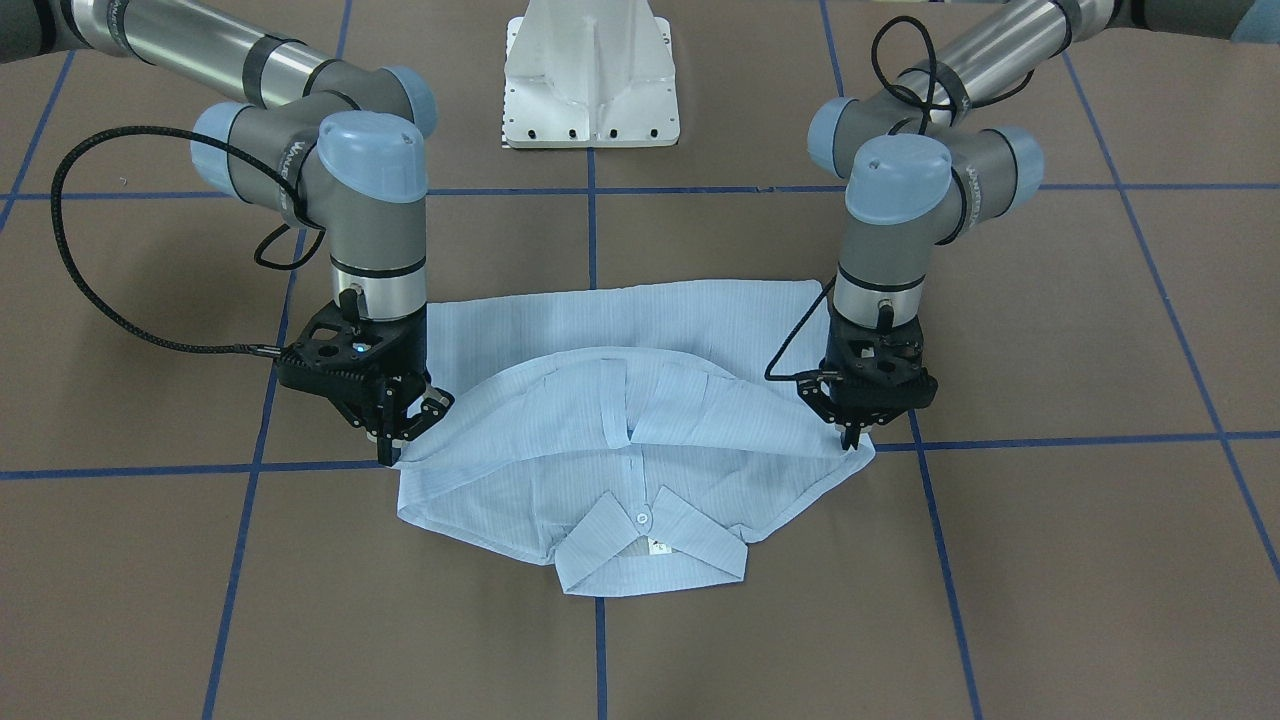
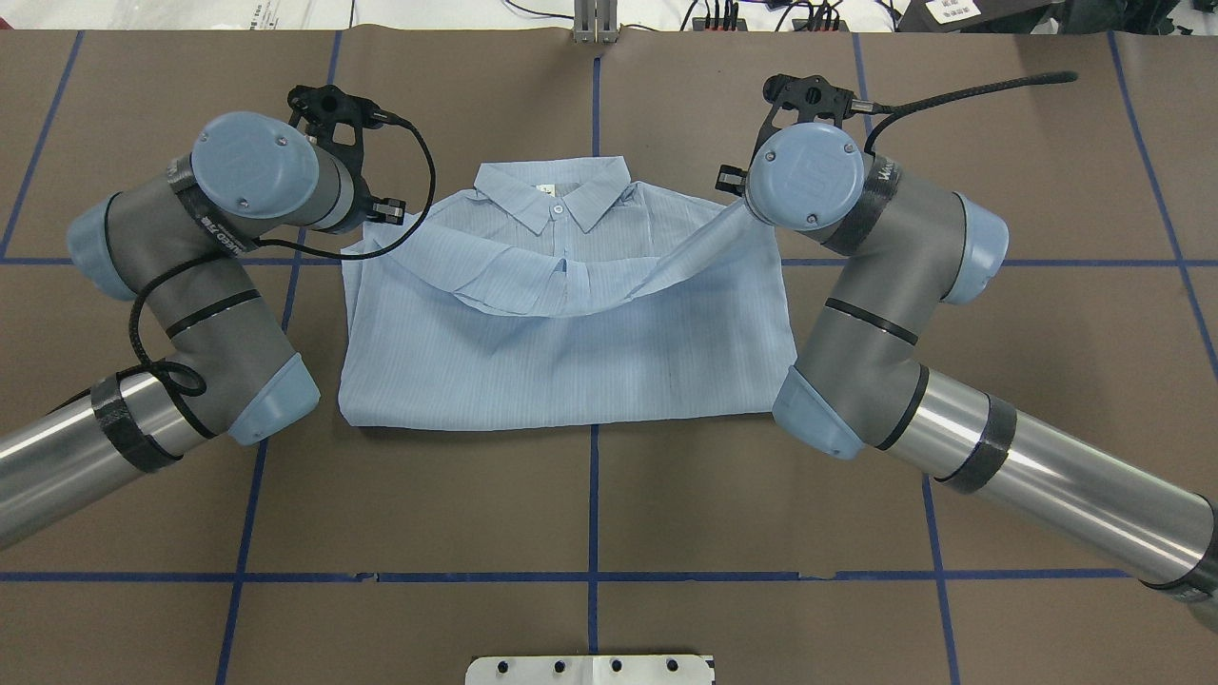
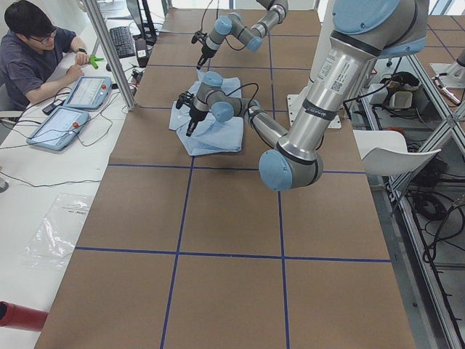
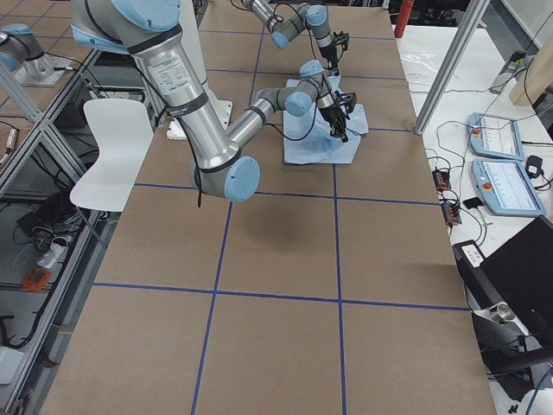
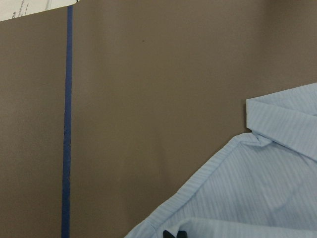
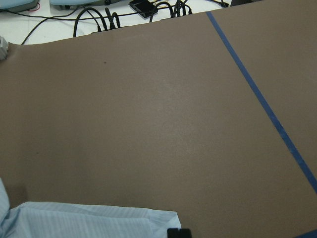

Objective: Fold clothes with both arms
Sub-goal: 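Lift the hem with both grippers and fold it toward the collar, then open both grippers and raise them away from the folded hem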

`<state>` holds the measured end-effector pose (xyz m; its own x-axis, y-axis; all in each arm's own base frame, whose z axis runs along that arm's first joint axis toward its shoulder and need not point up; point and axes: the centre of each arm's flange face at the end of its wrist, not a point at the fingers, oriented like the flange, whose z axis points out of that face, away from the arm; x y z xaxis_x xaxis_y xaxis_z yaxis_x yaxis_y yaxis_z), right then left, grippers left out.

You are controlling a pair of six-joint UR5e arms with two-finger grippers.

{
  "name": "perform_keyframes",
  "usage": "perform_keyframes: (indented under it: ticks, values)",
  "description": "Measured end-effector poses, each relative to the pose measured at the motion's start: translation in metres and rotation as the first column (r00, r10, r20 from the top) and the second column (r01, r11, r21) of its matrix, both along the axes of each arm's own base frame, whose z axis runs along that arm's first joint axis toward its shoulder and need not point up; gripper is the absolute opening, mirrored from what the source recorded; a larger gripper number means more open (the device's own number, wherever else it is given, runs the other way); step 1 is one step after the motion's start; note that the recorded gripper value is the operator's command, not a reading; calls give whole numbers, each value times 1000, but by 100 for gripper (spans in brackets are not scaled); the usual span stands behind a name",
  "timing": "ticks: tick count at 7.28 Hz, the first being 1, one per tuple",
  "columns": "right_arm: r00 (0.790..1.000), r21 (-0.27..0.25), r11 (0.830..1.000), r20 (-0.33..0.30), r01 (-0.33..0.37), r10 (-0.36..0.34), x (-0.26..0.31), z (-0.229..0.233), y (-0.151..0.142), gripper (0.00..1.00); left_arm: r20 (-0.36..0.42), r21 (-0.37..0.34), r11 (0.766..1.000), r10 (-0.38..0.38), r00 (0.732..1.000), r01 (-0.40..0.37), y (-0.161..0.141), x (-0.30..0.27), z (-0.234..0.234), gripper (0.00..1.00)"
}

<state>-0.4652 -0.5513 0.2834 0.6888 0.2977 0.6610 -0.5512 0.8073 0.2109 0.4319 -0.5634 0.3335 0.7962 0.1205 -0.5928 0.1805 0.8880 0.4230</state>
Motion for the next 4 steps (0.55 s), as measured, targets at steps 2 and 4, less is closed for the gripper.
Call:
perform_keyframes:
  ticks: [2,4]
  values:
    - [1000,0,1000,-2,3,-3,-6,16,-5,0,17,0,1000,-11,1000,11,-4,1,13,0]
    - [1000,16,1000,24,5,-5,-6,9,-5,0,29,12,1000,-6,1000,5,-8,-4,15,0]
